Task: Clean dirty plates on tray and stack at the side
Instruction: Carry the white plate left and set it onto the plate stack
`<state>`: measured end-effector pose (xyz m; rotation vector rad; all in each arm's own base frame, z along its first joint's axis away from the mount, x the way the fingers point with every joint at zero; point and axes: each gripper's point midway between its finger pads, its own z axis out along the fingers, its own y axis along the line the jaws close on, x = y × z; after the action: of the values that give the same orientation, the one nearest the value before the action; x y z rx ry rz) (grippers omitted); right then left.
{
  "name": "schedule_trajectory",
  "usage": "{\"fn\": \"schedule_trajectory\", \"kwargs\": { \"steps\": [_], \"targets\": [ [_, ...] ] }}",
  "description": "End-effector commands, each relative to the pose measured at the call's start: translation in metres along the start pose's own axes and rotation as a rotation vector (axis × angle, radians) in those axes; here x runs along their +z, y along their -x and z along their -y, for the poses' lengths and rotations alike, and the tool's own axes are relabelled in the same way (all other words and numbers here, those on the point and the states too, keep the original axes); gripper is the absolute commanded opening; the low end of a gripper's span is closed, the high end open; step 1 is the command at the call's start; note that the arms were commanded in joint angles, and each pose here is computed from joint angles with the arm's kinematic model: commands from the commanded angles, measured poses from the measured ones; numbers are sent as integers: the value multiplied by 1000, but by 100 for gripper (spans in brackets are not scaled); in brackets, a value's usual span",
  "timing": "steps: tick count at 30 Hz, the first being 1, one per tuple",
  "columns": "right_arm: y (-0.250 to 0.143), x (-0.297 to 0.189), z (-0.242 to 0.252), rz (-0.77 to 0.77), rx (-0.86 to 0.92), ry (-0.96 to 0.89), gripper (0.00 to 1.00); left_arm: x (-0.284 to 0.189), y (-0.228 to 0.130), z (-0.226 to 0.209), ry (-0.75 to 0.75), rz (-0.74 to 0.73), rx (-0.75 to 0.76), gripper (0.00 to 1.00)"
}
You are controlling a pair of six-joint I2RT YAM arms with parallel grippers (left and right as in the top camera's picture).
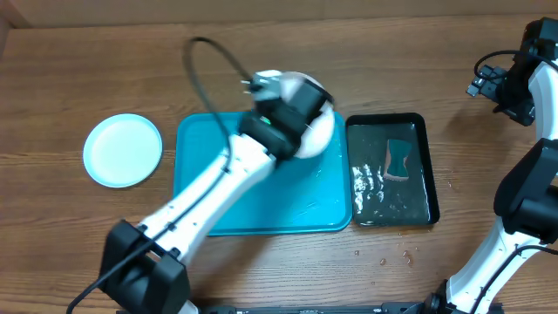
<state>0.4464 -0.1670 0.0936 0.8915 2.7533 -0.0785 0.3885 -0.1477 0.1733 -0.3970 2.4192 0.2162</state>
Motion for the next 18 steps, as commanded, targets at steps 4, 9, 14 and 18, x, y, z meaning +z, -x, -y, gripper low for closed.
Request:
{"fn": "schedule_trajectory", "kwargs": {
  "steps": [4, 9, 14, 18],
  "targets": [
    [8, -15, 0, 41, 11, 9, 100, 40, 26, -77, 19, -180, -332, 4],
    [8, -15, 0, 41, 11, 9, 100, 66, 37, -165, 91, -263, -460, 4],
    [8, -15, 0, 41, 11, 9, 100, 75, 33, -263, 235, -303, -588, 4],
    [8, -15, 0, 41, 11, 9, 100, 73, 24, -327, 316, -317, -672, 4]
  ]
}}
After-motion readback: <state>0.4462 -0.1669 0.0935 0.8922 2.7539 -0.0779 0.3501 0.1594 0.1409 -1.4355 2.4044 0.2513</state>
